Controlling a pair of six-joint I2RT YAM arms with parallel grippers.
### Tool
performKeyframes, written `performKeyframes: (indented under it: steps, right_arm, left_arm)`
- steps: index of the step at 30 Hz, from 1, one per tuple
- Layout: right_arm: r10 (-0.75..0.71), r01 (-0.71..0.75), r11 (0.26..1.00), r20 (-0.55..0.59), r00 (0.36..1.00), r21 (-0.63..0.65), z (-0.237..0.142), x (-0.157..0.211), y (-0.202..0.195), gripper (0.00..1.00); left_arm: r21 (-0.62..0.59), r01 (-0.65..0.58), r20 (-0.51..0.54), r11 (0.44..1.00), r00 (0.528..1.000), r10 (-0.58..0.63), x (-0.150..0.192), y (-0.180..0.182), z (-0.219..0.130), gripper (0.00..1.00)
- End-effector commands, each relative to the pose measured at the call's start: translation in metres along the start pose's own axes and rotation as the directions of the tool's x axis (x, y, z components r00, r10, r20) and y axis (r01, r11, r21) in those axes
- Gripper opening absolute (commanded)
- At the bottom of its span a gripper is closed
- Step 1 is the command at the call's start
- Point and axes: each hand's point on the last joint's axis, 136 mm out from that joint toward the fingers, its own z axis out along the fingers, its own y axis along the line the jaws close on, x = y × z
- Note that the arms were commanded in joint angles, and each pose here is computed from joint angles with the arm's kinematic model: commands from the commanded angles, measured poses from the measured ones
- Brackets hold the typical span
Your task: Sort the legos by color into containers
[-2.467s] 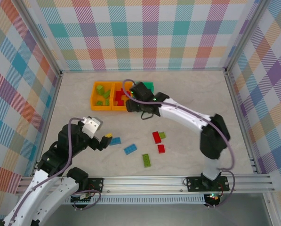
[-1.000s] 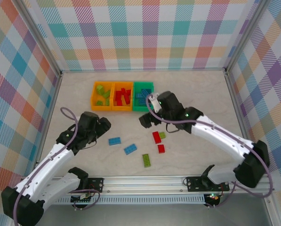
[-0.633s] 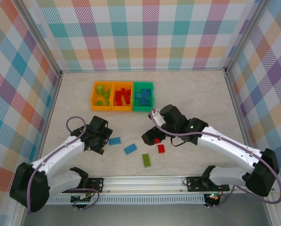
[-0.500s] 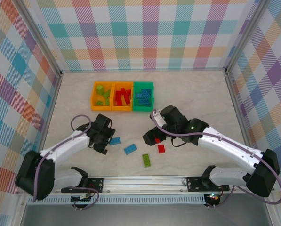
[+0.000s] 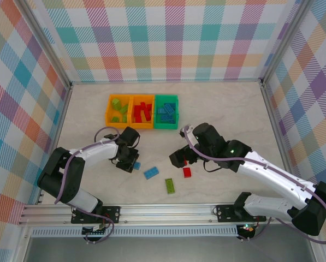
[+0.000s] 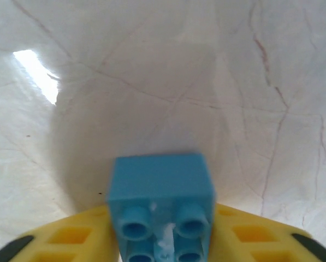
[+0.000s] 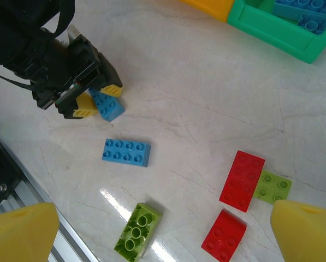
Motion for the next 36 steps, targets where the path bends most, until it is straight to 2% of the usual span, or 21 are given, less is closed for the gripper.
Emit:
performKeyframes:
  steps: [1,4,7,11,13,15,17,21,29,30,36]
  right_arm:
    - [0.027,-0.027,1.0,0.007,1.0,0.0,-0.003,0.002,0.0,1.0]
    - [0.028,-0.028,0.999,0.014,1.0,-0.034,-0.003,-0.001,0.006,1.0]
    - [0.028,-0.027,0.997,0.016,0.999,-0.079,-0.002,-0.003,0.015,1.0]
    - [0.04,-0.035,0.995,0.06,0.997,-0.092,-0.004,-0.011,0.016,1.0]
    - [0.051,-0.045,0.997,0.092,0.994,-0.063,-0.005,-0.016,0.011,1.0]
    - [0.063,-0.059,0.998,0.11,0.992,-0.037,-0.008,-0.019,0.006,1.0]
    - [0.07,-0.067,0.997,0.113,0.991,-0.031,-0.01,-0.019,0.005,1.0]
    - [0.09,-0.087,0.996,0.1,0.991,-0.035,-0.01,-0.012,0.005,1.0]
    - [0.106,-0.107,0.994,0.075,0.991,0.008,-0.018,0.004,-0.005,1.0]
    - [0.106,-0.108,0.994,0.079,0.991,0.014,-0.019,0.005,-0.007,1.0]
    - [0.11,-0.115,0.992,0.086,0.99,0.049,-0.019,0.012,-0.015,1.0]
  left_arm:
    - [-0.037,-0.006,0.021,0.999,1.0,0.007,-0.003,0.014,0.006,0.34]
    - [0.058,-0.072,0.066,0.996,0.996,0.068,-0.009,-0.001,-0.013,0.3]
    - [0.231,-0.231,0.153,0.945,0.968,0.199,-0.011,-0.038,-0.053,0.28]
    - [0.414,-0.49,0.321,0.767,0.867,0.381,0.005,-0.095,-0.122,0.27]
    - [0.42,-0.583,0.392,0.695,0.808,0.44,0.01,-0.119,-0.148,0.27]
    - [0.381,-0.644,0.451,0.663,0.756,0.475,0.009,-0.138,-0.163,0.27]
    - [0.348,-0.713,0.506,0.608,0.689,0.519,0.012,-0.162,-0.173,0.27]
    - [0.336,-0.817,0.555,0.469,0.574,0.603,0.032,-0.22,-0.167,0.27]
    - [0.283,-0.862,0.543,0.421,0.506,0.67,0.048,-0.305,-0.108,0.27]
    - [0.281,-0.859,0.544,0.428,0.51,0.667,0.048,-0.311,-0.102,0.28]
    - [0.271,-0.851,0.517,0.449,0.522,0.678,0.05,-0.326,-0.083,0.58]
